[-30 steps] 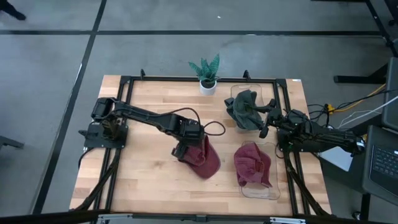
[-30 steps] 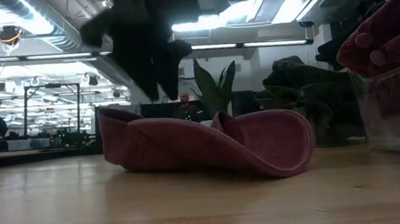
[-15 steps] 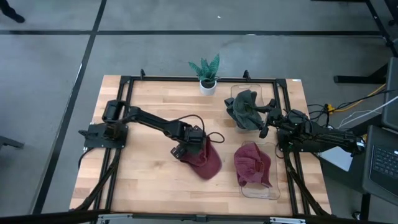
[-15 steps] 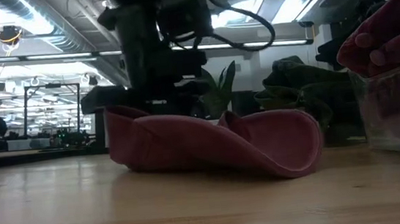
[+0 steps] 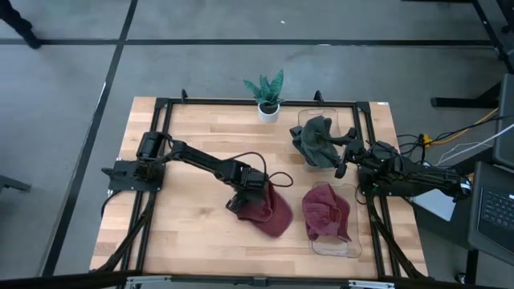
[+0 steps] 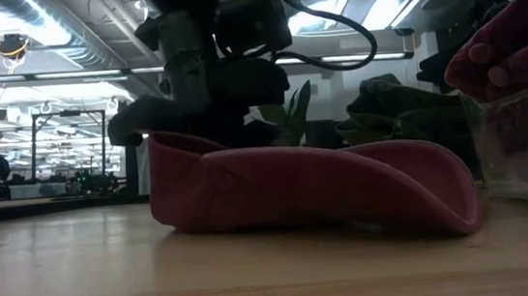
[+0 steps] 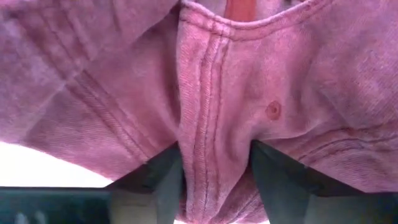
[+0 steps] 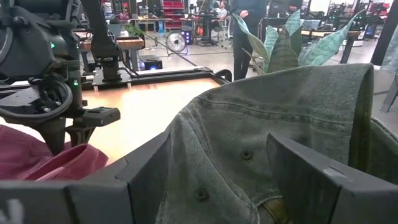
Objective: Pick & Place hat
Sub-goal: Put the red cap into the bottom transparent bin
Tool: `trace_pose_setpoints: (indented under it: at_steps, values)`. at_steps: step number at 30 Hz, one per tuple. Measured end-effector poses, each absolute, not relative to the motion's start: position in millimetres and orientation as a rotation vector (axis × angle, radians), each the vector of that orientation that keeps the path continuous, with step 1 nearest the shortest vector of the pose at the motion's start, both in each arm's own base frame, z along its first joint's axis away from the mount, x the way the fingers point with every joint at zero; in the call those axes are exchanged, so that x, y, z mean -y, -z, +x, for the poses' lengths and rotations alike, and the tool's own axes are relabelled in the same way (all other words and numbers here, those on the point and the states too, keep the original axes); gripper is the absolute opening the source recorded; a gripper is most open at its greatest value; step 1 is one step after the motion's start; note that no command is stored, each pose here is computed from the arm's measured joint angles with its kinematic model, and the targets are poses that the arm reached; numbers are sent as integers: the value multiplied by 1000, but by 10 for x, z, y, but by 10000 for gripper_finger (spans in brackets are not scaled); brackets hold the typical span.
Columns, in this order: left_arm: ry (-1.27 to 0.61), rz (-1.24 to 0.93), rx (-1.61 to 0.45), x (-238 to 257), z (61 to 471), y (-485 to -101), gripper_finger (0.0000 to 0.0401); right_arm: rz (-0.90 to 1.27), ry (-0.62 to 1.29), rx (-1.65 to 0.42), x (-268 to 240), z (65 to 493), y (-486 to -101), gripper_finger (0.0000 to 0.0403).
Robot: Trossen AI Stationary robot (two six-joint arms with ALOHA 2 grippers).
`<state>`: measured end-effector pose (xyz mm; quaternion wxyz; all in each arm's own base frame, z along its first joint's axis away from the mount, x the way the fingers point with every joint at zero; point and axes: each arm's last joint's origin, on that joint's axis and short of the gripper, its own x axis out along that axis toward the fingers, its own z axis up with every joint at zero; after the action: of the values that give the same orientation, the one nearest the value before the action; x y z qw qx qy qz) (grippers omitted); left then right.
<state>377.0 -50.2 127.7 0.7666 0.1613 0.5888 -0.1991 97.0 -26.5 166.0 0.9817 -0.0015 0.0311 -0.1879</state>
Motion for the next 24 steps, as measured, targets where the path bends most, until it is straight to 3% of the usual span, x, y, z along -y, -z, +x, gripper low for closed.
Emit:
trace_pose_setpoints:
  at_steps: [14, 24]
  values:
    - [300, 147, -1329, 510, 3752, -1269, 16, -3, 379, -63, 266, 970, -1660, 264]
    - [173, 40, -1338, 493, 3654, -1470, 6, -3, 378, -62, 265, 970, -1661, 264]
